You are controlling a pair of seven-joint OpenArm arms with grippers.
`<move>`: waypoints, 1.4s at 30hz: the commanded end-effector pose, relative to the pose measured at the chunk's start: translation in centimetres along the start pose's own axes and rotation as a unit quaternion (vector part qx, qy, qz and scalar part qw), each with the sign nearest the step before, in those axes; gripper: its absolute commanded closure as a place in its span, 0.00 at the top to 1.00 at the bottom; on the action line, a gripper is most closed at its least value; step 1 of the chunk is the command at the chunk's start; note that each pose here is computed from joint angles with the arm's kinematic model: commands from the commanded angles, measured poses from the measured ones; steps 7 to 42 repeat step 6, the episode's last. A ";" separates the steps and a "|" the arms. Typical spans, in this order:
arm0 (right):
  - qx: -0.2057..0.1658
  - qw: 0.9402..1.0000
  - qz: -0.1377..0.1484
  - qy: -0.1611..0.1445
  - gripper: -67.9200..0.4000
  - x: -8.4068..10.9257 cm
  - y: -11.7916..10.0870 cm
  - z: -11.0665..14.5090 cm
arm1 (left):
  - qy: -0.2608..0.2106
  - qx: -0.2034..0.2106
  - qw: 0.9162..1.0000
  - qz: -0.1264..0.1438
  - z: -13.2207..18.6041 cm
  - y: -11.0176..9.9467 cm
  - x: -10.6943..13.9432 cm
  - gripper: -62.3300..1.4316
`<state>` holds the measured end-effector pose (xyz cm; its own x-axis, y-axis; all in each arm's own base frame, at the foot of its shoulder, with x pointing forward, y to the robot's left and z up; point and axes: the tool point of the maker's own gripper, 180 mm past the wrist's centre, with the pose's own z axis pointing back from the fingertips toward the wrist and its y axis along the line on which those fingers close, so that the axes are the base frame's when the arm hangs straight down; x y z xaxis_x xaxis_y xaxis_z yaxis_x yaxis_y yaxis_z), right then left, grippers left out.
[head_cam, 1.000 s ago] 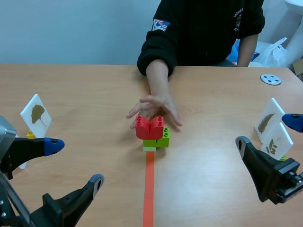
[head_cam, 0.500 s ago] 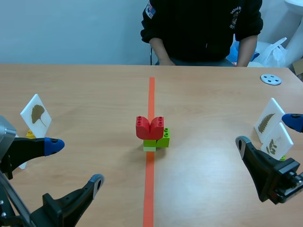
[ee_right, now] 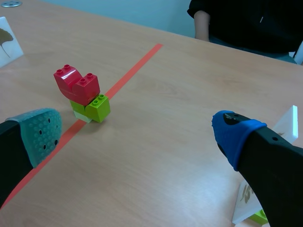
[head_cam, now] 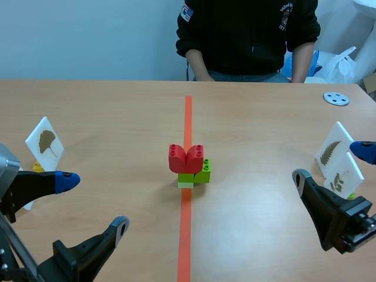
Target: Sort the leaf by its shape. The table is split by an orange tape line. A compound leaf with several leaflets goes to the left side, a simple leaf with one blade goes to the right side. Return to the home posture when a red brick is placed on the table.
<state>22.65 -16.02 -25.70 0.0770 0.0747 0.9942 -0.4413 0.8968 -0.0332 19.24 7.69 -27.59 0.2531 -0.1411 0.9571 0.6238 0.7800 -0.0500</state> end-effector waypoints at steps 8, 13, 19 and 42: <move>-0.003 1.000 0.009 -0.020 1.00 1.2 -0.6 -0.3 | -0.020 0.001 1.000 0.001 -0.1 0.1 1.0 1.00; -0.003 1.000 0.009 -0.020 1.00 1.2 -0.6 -0.3 | -0.020 0.001 1.000 0.001 -0.1 0.1 1.0 1.00; -0.003 1.000 0.009 -0.020 1.00 1.2 -0.6 -0.3 | -0.020 0.001 1.000 0.001 -0.1 0.1 1.0 1.00; -0.003 1.000 0.009 -0.020 1.00 1.2 -0.6 -0.3 | -0.020 0.001 1.000 0.001 -0.1 0.1 1.0 1.00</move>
